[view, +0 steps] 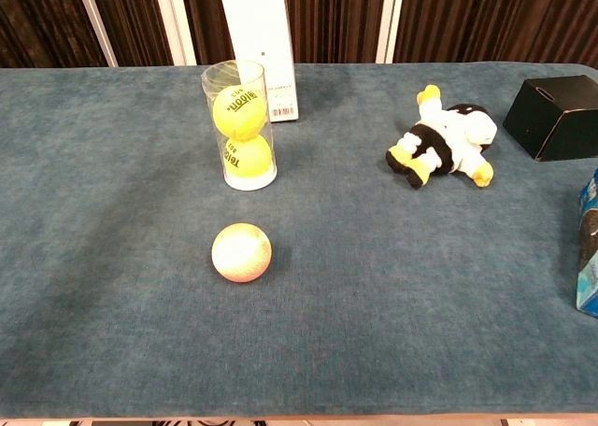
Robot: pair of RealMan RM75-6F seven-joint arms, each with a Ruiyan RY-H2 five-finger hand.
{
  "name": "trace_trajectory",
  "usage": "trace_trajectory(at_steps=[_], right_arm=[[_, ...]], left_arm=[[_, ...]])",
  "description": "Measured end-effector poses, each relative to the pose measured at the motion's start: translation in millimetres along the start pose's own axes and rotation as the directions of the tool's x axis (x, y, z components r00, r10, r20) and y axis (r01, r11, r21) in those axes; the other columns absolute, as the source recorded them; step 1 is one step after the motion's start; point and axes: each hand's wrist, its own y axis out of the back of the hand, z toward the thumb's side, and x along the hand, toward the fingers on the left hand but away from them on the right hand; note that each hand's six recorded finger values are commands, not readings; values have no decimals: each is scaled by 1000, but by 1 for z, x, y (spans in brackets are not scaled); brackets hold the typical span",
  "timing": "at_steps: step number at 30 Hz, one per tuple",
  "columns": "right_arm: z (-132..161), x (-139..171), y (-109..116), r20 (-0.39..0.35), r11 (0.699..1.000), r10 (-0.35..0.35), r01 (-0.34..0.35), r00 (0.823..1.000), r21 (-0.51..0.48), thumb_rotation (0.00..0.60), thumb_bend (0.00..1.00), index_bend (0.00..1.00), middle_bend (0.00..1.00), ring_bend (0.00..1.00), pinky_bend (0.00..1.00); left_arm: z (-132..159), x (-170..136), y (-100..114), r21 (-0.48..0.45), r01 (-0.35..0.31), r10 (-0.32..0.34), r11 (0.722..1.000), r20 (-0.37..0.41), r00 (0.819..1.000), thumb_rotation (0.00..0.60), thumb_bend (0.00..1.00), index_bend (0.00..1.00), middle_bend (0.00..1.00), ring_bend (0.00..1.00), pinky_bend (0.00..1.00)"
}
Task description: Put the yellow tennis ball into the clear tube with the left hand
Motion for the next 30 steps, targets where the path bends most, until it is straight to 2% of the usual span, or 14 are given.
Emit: trace_trajectory(at_steps=[10, 18, 30], right_arm=[[0, 1, 2, -5, 1000, -11, 11, 1000, -7, 600, 352, 132, 35, 108, 54], [0, 1, 2, -7, 1000, -10, 9, 1000, -6, 600, 352, 133, 35, 108, 54], [0, 1, 1, -4, 1000, -6, 6, 1000, -5, 600, 352, 133, 35, 107, 54]], left_arm=[[-4, -9, -31, -32, -19, 20, 999, 39, 999, 600, 56, 161, 46, 30, 124], [-2, -11, -34, -35, -18, 20, 999, 48, 999, 600, 56, 160, 50, 30, 125], [-11, -14, -32, -10, 13, -13, 1000, -19, 1000, 600, 56, 159, 49, 30, 126]])
